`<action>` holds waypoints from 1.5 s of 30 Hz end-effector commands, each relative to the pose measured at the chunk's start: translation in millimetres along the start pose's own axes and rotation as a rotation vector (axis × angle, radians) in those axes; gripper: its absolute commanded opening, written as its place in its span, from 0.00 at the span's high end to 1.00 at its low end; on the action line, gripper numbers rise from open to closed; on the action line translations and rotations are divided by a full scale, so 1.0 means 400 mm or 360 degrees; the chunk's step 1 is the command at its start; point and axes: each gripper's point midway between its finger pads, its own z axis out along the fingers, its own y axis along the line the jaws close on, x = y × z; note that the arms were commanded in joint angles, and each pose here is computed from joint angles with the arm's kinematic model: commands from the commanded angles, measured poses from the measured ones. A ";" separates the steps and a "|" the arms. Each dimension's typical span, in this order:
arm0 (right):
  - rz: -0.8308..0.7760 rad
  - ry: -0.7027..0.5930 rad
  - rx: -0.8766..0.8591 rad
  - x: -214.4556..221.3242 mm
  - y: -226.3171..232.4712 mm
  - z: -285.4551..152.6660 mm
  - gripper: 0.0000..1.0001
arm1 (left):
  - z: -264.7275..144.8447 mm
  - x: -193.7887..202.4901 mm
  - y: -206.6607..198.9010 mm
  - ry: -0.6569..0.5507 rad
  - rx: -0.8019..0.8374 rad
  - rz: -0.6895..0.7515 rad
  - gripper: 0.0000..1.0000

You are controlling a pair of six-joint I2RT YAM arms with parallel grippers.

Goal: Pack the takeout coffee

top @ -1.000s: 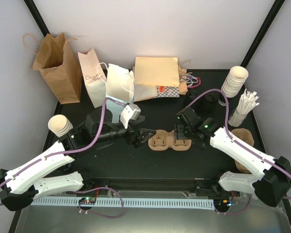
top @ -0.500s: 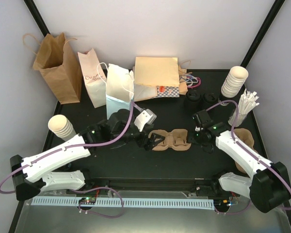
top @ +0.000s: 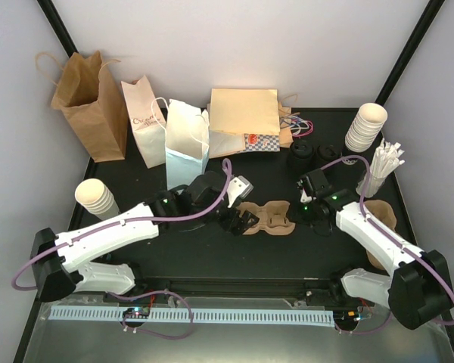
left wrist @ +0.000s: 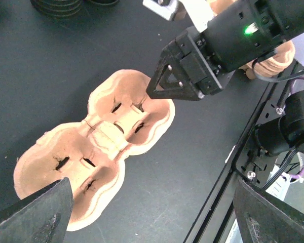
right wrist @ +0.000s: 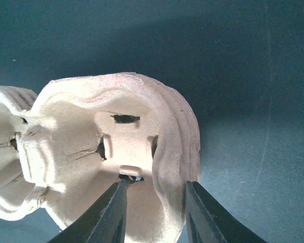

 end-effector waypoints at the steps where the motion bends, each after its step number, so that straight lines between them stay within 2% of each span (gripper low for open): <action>1: -0.0020 -0.0051 -0.0134 -0.026 0.046 -0.041 0.65 | 0.007 -0.014 -0.018 0.0024 0.0021 0.0010 0.12; 9: -0.0007 -0.0033 -0.0332 -0.027 0.090 -0.062 0.68 | 0.064 0.003 -0.026 0.0092 0.0080 0.0053 0.18; 14: 0.0023 -0.0011 -0.0413 -0.026 0.104 -0.063 0.77 | 0.077 0.000 -0.029 0.0085 0.0096 0.0071 0.22; 17: 0.0032 -0.0020 -0.0488 -0.031 0.120 -0.075 0.77 | 0.083 0.003 -0.034 0.0072 0.0126 0.0099 0.24; 21: 0.0029 -0.0027 -0.0571 -0.035 0.143 -0.092 0.77 | 0.109 0.018 -0.038 0.0057 0.0170 0.0183 0.25; 27: 0.0040 -0.0010 -0.0612 -0.034 0.154 -0.094 0.77 | 0.160 0.052 -0.050 0.0073 0.0188 0.0439 0.25; 36: 0.0037 -0.0012 -0.0626 -0.039 0.161 -0.099 0.77 | 0.218 0.100 -0.037 0.0173 0.0008 0.0766 0.23; 41: 0.0036 -0.0008 -0.0627 -0.038 0.161 -0.099 0.77 | 0.262 0.121 0.010 0.0253 -0.0149 0.0814 0.23; 45: 0.0027 -0.0010 -0.0615 -0.038 0.158 -0.099 0.77 | 0.296 0.125 0.039 0.0293 -0.0253 0.0803 0.30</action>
